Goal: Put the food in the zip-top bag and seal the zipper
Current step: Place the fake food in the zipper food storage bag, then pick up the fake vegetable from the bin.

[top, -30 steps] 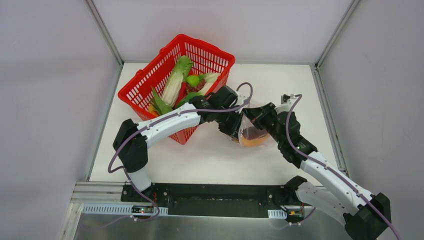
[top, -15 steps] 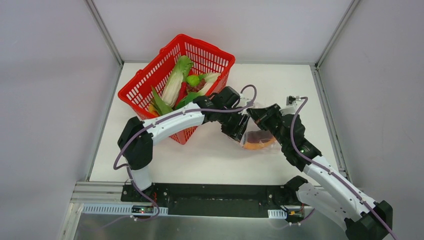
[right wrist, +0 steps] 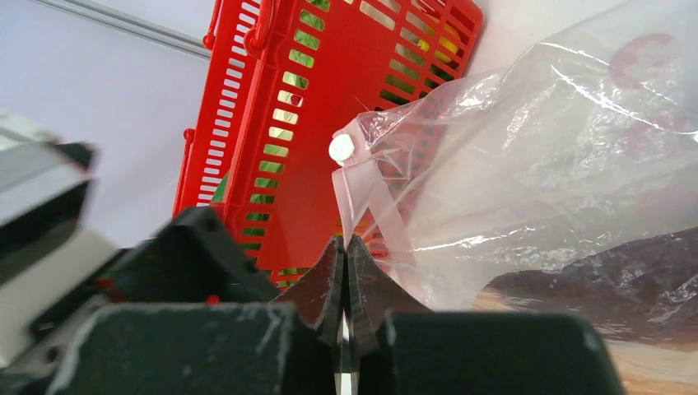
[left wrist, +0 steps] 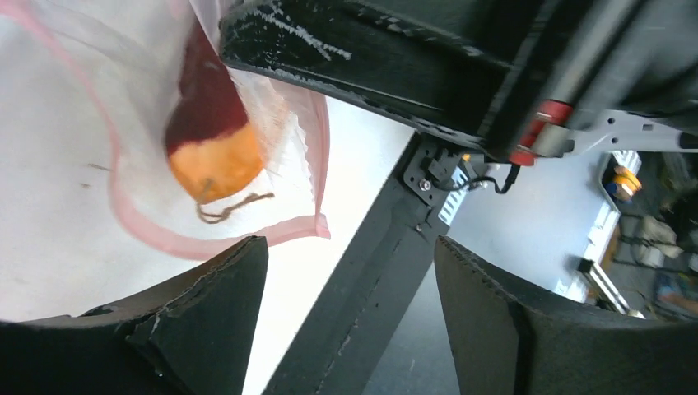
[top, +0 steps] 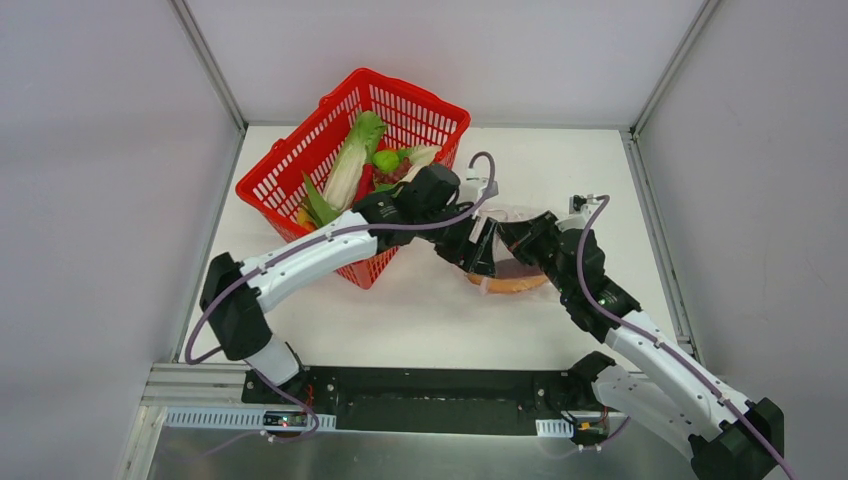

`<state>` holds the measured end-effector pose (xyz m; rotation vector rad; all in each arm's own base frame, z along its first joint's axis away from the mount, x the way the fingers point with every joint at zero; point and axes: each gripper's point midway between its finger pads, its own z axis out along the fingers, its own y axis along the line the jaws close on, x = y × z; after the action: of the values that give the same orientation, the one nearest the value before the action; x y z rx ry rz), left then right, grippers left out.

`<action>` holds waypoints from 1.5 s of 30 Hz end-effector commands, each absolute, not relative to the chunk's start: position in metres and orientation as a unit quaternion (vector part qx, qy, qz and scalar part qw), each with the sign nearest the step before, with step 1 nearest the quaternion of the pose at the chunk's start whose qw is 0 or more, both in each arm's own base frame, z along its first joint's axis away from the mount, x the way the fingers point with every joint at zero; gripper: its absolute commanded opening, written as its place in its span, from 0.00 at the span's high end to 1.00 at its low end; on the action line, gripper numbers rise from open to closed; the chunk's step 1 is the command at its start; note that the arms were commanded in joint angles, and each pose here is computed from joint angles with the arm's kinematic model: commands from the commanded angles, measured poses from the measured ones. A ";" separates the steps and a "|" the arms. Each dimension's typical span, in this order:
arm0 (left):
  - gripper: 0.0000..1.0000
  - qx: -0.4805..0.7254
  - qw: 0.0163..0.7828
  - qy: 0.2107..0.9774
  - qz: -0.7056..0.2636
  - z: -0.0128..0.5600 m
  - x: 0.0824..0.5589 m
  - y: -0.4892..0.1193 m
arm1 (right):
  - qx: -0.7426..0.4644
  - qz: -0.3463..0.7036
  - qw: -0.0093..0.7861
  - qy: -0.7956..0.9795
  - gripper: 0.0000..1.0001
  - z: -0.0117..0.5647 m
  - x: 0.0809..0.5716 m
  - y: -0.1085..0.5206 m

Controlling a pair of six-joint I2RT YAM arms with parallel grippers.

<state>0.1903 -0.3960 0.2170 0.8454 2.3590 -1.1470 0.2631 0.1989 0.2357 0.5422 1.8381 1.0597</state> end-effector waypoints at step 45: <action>0.21 0.138 0.323 0.909 -0.224 0.190 0.345 -0.190 | 0.163 0.436 0.492 0.736 1.00 0.261 0.258 0.202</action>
<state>0.3508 -0.1873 0.1984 0.3371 2.3794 -0.5362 0.2580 0.1994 0.2303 0.4275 1.8658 1.0138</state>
